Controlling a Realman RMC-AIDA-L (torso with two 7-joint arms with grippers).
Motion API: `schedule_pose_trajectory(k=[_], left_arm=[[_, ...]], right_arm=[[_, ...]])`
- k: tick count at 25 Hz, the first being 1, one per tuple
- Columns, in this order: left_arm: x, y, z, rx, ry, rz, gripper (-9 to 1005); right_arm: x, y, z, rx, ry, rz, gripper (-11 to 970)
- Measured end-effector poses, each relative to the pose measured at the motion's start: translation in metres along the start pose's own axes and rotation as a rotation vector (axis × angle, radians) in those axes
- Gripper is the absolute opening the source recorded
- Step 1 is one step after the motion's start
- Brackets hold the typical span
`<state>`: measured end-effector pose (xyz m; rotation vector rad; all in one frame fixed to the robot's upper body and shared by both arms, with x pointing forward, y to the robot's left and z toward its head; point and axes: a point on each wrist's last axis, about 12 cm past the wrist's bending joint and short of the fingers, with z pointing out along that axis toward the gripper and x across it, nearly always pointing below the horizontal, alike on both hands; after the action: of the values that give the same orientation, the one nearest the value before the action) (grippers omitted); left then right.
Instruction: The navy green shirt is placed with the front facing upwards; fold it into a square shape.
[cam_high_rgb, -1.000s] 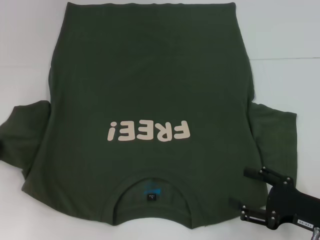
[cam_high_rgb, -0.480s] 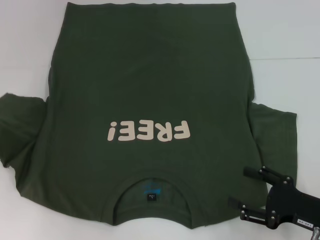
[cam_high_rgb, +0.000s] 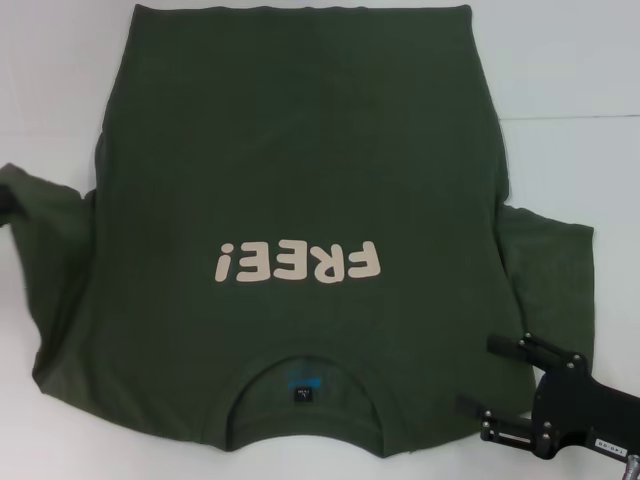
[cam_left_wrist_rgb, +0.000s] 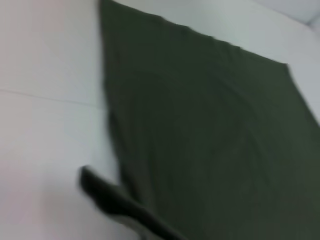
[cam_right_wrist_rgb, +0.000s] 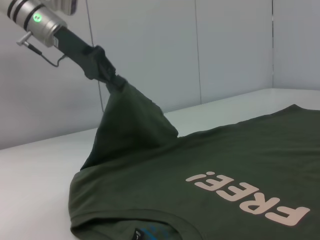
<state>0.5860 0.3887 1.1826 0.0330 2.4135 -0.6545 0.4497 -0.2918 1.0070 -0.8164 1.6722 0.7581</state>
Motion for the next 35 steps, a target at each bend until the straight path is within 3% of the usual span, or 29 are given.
schedule_pose_trajectory(k=[8, 18, 28, 35], left_arm=[[0.002, -0.029, 0.019, 0.114, 0.054, 0.011, 9], [0.022, -0.066, 0.068, 0.158, 0.113, 0.053, 12], [0.045, -0.081, 0.107, 0.147, 0.162, 0.066, 15], [0.049, -0.079, 0.111, 0.146, 0.163, 0.054, 56]], right_arm=[[0.000, 0.000, 0.001, -0.004, 0.001, -0.001, 900], [0.000, 0.001, 0.001, -0.005, -0.001, 0.003, 899], [0.000, 0.001, 0.001, -0.004, -0.001, 0.004, 900], [0.001, 0.001, 0.001, -0.002, -0.002, 0.005, 900]])
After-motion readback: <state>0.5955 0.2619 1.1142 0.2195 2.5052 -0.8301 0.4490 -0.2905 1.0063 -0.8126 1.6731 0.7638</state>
